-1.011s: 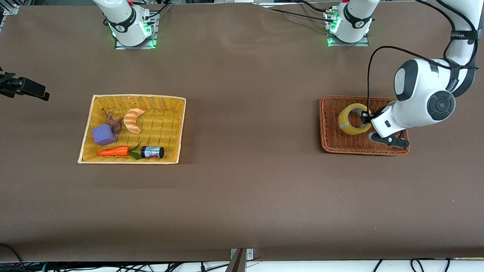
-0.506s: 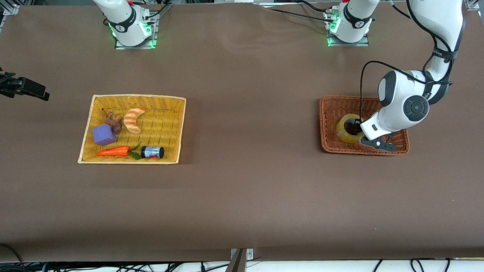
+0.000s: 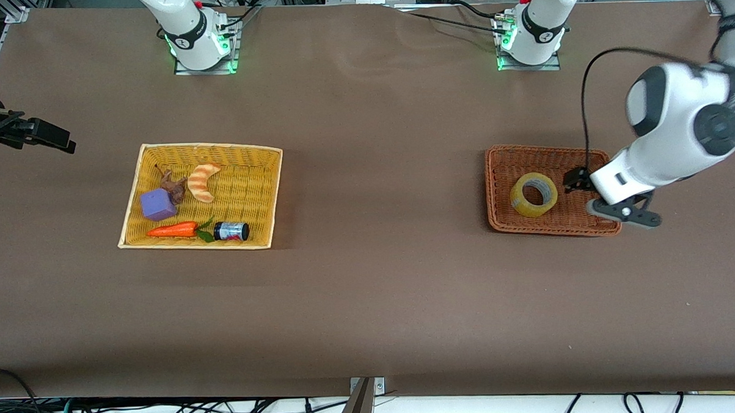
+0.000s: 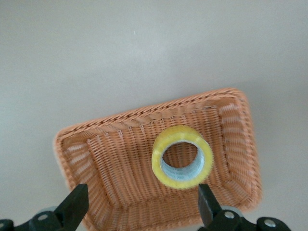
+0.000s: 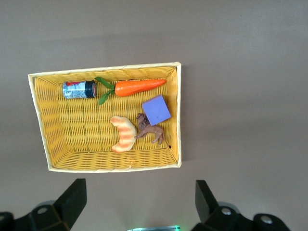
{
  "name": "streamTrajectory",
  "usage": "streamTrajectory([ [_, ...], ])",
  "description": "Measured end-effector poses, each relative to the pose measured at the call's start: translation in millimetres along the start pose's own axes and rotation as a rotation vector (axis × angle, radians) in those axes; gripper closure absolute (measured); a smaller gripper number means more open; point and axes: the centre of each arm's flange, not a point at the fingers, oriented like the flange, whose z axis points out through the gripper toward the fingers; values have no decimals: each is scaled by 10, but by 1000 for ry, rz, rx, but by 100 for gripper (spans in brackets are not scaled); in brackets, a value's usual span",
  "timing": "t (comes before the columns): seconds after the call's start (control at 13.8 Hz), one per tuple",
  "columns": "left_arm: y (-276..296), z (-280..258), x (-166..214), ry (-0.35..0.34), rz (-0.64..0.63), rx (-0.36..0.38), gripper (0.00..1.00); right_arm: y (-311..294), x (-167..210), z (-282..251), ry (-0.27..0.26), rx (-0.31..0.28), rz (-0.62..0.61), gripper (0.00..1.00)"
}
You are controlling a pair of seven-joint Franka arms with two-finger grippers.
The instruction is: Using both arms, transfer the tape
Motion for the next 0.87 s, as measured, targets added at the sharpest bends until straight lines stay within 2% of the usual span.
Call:
streamTrajectory([
  [0.22,42,-921,-84,-2,-19,-1,0,0,6,9,-1,0,0,0],
  [0.43,70,-1474,-183,10,-20,2,0,0,10,15,-2,0,0,0],
  [0.87,16,-1526,-183,6,-32,2,0,-41,12,15,0,0,-7,0],
])
